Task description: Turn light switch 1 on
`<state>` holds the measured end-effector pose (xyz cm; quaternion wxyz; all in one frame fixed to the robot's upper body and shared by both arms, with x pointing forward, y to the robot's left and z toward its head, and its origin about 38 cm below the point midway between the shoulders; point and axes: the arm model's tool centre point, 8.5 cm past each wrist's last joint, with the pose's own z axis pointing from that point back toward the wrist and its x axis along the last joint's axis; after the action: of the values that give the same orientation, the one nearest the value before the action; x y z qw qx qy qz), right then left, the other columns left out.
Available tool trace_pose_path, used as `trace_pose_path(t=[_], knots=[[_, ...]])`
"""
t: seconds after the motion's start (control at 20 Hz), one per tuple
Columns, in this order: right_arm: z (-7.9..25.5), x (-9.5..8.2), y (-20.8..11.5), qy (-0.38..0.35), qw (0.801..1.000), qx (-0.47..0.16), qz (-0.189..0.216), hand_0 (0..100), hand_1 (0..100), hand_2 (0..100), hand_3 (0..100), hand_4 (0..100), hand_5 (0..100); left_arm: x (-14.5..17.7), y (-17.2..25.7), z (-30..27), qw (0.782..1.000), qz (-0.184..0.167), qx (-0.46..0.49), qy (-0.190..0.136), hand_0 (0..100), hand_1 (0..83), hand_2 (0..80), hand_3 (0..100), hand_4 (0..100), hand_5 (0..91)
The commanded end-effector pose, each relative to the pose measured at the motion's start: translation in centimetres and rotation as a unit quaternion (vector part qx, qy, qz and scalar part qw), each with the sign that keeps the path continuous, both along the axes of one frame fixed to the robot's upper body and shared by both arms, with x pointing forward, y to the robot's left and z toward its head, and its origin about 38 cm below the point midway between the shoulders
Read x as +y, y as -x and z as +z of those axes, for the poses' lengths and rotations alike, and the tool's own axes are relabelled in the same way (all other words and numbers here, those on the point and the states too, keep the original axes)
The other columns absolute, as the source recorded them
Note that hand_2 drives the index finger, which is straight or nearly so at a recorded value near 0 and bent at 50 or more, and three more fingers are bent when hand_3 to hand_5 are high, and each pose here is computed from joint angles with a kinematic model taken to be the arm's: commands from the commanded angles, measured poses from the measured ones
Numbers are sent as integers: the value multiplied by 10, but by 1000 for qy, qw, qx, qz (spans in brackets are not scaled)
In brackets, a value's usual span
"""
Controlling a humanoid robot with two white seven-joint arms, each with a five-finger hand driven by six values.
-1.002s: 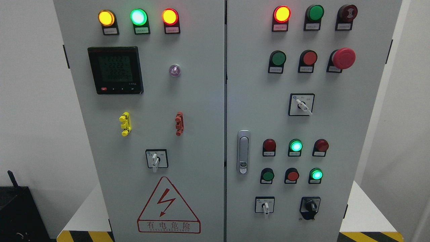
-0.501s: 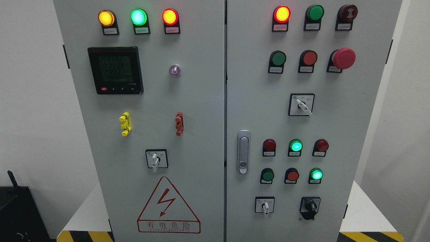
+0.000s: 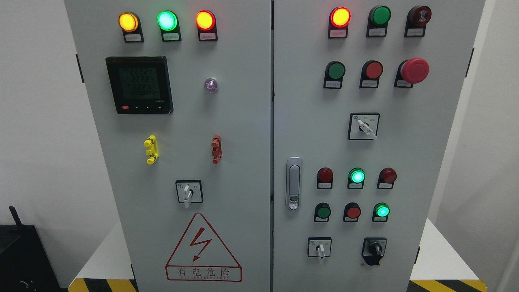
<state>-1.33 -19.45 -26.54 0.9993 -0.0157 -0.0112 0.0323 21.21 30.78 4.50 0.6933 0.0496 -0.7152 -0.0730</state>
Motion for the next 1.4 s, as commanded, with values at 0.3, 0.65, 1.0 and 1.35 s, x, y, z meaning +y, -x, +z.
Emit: trace_pose_path(t=[0.3,0.65,1.0,1.35], knots=[[0,0,0,0,1000,0,-12,0,0,0,0,0,0,-20,-36,84,995,16,-99,17,155,555,543,717,860,835],[0,0,0,0,1000,0,-12,0,0,0,0,0,0,-35,-64,99,993,27,-103,42,7,567,598,778,879,846],[0,0,0,0,1000,0,-12,0,0,0,0,0,0,-54,-88,112,990,62,-105,78,0,593,611,787,873,856],[0,0,0,0,1000,0,-12,0,0,0,0,0,0,-84,-115,133,986,75,-107,102,0,612,589,765,848,842]])
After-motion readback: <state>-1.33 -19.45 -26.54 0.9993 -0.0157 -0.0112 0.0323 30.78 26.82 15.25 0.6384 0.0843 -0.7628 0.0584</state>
